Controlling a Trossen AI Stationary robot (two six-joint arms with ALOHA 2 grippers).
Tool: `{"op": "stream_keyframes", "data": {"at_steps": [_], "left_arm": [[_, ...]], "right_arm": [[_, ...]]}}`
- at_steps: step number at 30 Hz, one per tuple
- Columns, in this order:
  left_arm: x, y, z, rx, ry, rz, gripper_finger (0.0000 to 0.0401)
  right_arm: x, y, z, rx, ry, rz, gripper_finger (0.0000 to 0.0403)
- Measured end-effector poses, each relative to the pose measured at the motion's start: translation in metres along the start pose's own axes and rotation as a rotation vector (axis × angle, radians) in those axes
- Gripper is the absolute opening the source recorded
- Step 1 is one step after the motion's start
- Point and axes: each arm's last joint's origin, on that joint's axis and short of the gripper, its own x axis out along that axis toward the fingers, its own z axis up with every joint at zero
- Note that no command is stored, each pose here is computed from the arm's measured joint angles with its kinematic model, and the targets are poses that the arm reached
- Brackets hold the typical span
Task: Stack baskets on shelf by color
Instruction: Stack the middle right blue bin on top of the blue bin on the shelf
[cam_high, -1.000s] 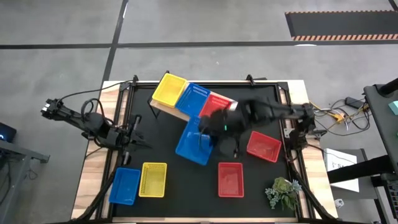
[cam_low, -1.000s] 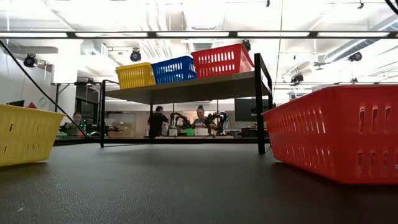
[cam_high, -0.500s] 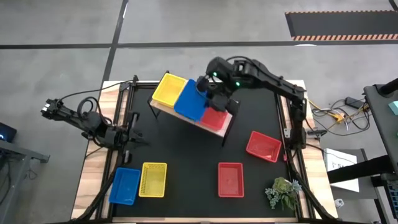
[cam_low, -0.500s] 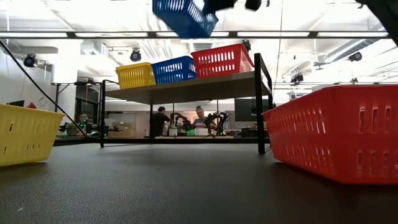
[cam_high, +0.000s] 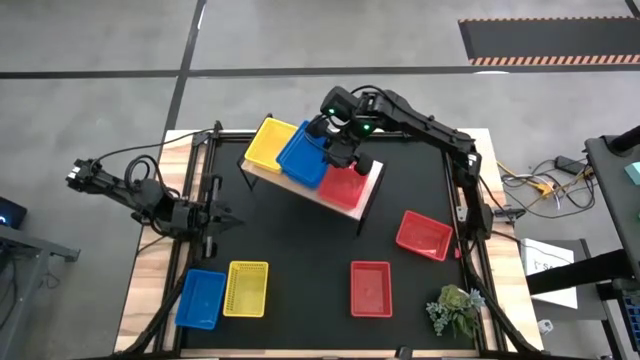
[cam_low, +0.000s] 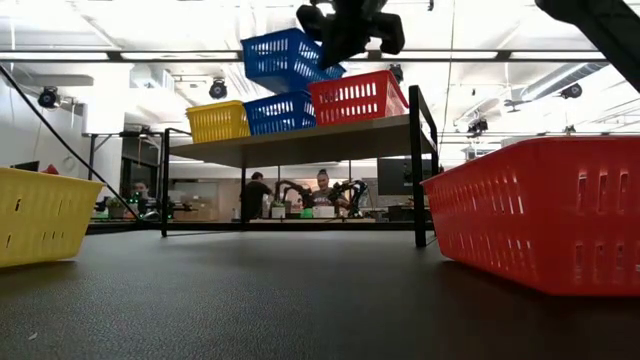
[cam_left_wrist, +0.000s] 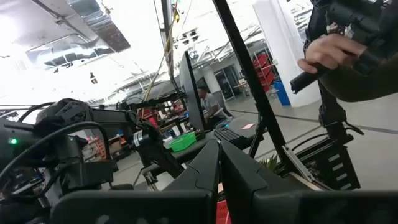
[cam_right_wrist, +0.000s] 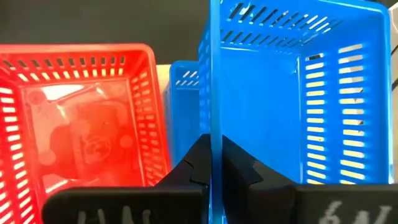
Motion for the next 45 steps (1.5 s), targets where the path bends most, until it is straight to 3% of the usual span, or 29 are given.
{"op": "stream_keyframes", "data": {"at_steps": [14,30,45], "left_arm": [[0.0,0.0,0.0,0.025,-0.001,0.001,0.0],[-0.001,0.0,0.0,0.025,-0.002,0.001,0.0],[-0.001,0.0,0.0,0.025,-0.002,0.001,0.0]], "right_arm": [[-0.002,0.0,-0.011,0.027,0.017,0.014,0.0008],[0.021,0.008,-0.021,0.008,0.027,0.091,0.0008],[0.027,0.007,-0.023,0.02,0.027,0.078,0.0009]]}}
